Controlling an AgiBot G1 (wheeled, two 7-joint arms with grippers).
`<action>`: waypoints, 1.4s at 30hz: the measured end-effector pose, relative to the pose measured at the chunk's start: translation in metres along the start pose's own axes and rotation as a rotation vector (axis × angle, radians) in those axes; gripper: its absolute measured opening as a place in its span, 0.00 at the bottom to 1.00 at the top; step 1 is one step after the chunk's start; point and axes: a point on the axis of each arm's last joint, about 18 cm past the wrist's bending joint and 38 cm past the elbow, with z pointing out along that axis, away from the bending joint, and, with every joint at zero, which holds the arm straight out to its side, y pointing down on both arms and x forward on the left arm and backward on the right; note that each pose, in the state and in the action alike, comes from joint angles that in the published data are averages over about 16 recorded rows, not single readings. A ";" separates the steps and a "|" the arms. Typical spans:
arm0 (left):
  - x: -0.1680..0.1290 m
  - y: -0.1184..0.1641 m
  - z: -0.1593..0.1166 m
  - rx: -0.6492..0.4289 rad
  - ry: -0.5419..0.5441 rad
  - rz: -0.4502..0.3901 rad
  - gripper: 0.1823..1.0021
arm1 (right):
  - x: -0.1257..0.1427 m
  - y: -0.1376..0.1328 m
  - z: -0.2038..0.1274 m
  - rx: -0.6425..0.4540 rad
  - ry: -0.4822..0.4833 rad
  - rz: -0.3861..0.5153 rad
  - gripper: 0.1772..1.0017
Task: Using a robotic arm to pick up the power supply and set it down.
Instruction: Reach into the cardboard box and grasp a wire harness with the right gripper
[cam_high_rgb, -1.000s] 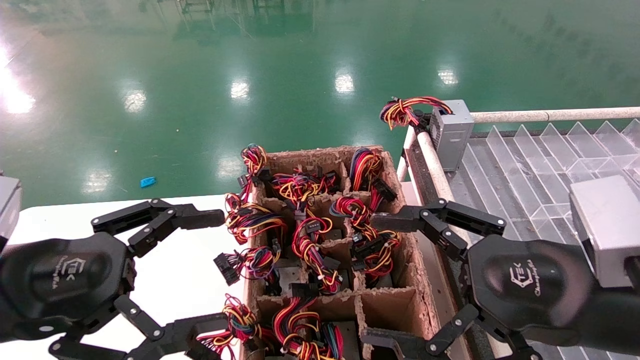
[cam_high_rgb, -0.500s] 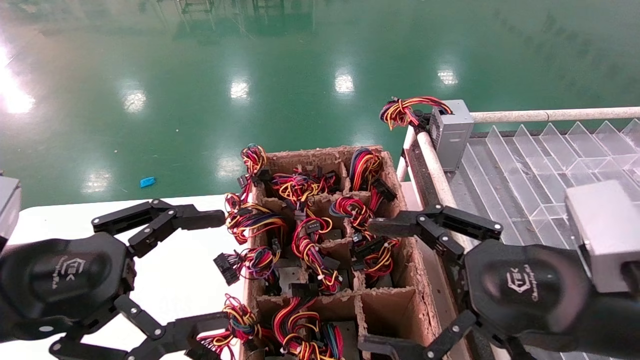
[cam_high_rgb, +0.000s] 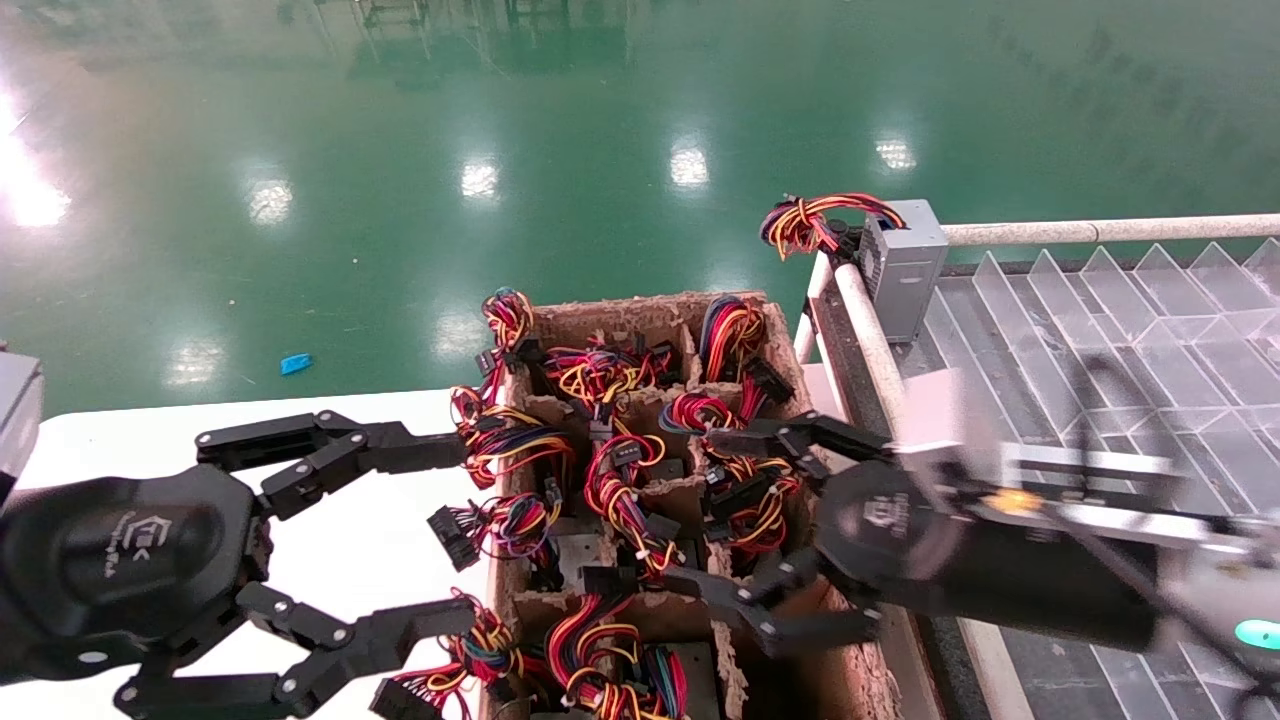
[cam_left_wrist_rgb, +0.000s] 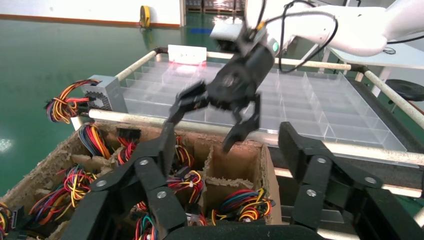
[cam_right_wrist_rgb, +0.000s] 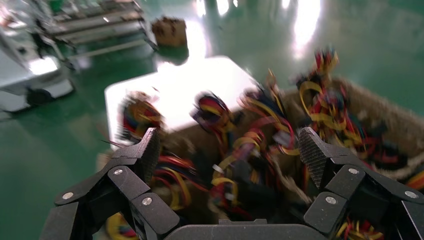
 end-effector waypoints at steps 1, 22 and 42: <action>0.000 0.000 0.000 0.000 0.000 0.000 0.78 | 0.002 0.003 0.005 -0.012 0.005 0.005 1.00; 0.000 0.000 0.000 0.000 0.000 0.000 0.23 | 0.011 0.032 0.051 -0.178 -0.001 0.058 0.88; 0.000 0.000 0.000 0.000 0.000 0.000 0.02 | 0.007 0.038 0.054 -0.225 0.001 0.053 0.39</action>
